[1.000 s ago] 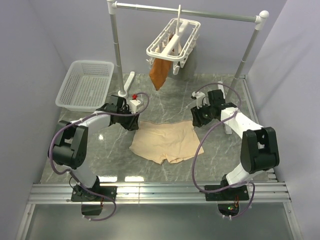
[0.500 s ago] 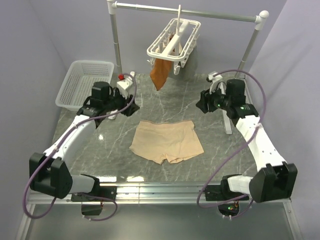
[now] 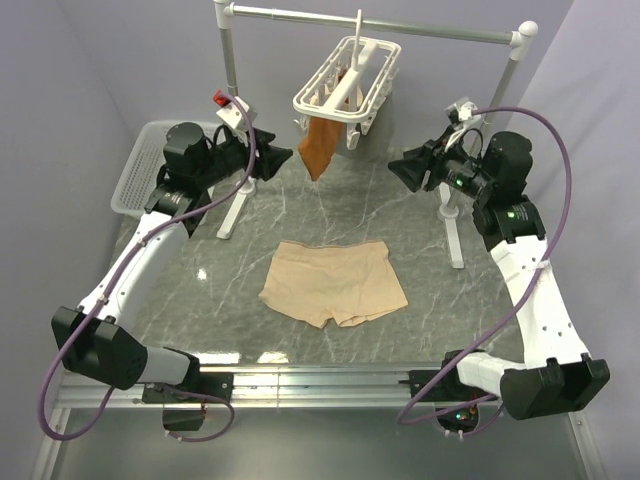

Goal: Clip the underwear to the hanger

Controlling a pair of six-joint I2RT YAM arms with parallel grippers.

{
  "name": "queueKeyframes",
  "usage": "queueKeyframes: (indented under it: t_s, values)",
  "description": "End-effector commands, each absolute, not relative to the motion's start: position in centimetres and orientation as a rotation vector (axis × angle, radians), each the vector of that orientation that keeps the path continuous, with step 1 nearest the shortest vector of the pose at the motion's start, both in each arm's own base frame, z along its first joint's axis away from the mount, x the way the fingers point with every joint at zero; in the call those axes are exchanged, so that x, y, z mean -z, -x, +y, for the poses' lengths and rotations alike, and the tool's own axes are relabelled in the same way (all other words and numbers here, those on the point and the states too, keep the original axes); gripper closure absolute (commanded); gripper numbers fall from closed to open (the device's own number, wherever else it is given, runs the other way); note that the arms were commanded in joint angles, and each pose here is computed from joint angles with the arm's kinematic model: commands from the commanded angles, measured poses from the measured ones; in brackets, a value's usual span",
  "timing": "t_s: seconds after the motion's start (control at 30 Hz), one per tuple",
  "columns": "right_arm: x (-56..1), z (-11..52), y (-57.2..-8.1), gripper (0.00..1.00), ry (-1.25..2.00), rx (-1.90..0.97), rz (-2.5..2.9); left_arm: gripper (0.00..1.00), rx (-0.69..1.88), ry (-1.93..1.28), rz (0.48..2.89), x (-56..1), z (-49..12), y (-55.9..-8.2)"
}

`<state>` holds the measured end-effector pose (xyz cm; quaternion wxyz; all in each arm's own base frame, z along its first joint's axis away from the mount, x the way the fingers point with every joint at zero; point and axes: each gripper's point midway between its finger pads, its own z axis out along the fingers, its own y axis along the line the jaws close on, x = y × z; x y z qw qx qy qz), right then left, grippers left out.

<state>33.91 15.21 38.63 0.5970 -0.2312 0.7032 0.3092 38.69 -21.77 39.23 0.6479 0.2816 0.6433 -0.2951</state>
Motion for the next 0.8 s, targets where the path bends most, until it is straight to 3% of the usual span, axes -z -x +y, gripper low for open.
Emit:
queueKeyframes:
  t_s: [0.0,0.43,0.77]
  values:
    - [-44.9,16.1,-31.7,0.42,0.556,-0.789,1.451,0.37,0.718,-0.661,1.322,-43.2,-23.4,-37.4]
    - [-52.7,20.8,-27.8,0.42,0.637,-0.910,1.202,0.34,0.783,-0.661,1.248,-45.3,-26.0,-36.4]
    - [-53.9,26.0,-27.4,0.43,0.667,-0.959,1.075,0.38,0.770,-0.618,1.207,-46.5,-26.4,-36.8]
